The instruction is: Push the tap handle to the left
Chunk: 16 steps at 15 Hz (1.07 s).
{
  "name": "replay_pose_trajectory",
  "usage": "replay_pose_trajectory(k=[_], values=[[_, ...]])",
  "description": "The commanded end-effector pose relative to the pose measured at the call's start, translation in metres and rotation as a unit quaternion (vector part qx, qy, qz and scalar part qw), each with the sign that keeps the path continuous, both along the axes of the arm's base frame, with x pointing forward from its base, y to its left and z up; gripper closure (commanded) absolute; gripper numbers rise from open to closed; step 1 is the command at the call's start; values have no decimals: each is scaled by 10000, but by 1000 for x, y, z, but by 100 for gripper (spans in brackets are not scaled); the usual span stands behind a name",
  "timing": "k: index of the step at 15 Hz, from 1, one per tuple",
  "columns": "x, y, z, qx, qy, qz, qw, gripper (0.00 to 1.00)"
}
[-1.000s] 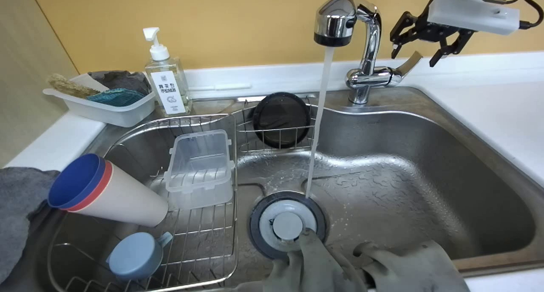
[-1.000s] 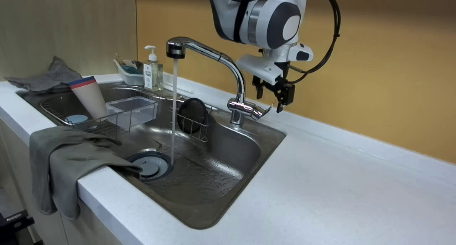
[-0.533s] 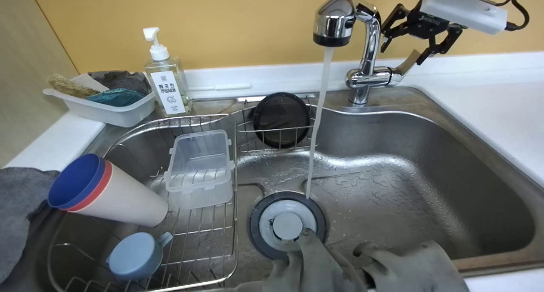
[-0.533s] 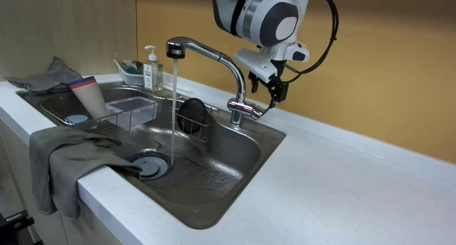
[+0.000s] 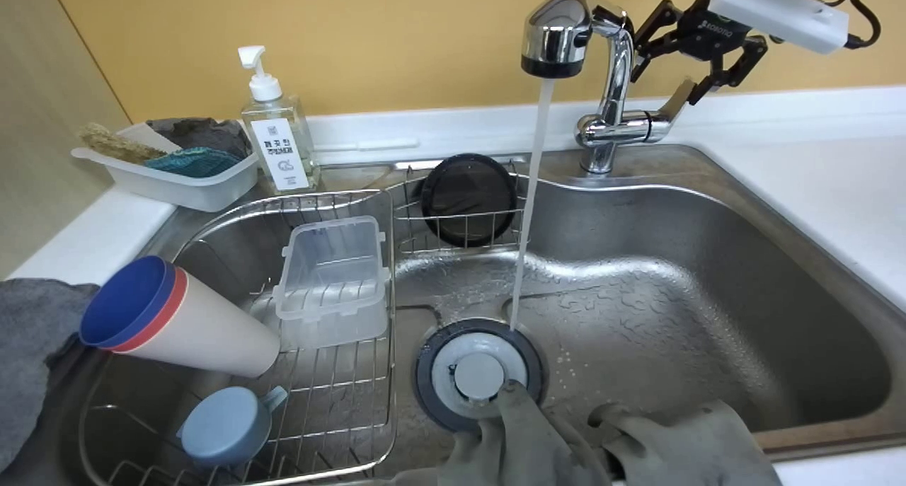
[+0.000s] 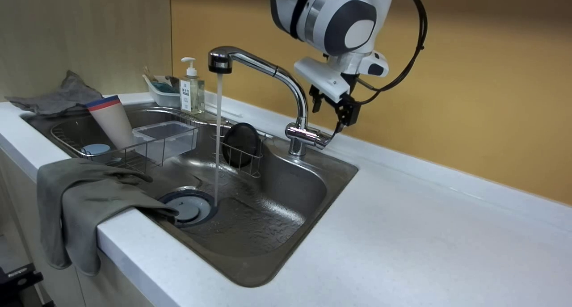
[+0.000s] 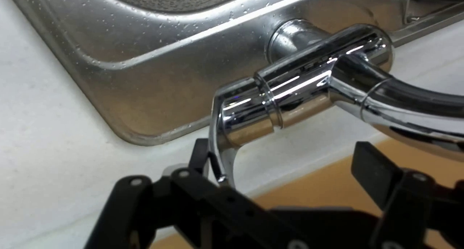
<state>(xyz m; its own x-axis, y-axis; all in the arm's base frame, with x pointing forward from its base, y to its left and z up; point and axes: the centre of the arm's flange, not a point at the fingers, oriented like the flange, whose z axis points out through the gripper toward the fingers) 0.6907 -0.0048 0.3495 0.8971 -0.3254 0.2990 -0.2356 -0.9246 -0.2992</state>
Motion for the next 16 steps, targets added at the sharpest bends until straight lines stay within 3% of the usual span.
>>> replay_pose_trajectory(k=[1,5,9,16], values=[[-2,21,19,146,-119,316,9993,0],[-2,23,26,-16,-168,302,9994,0],[-3,15,33,-387,-203,-183,9989,0],[-14,15,69,-1284,-132,-493,9904,0]])
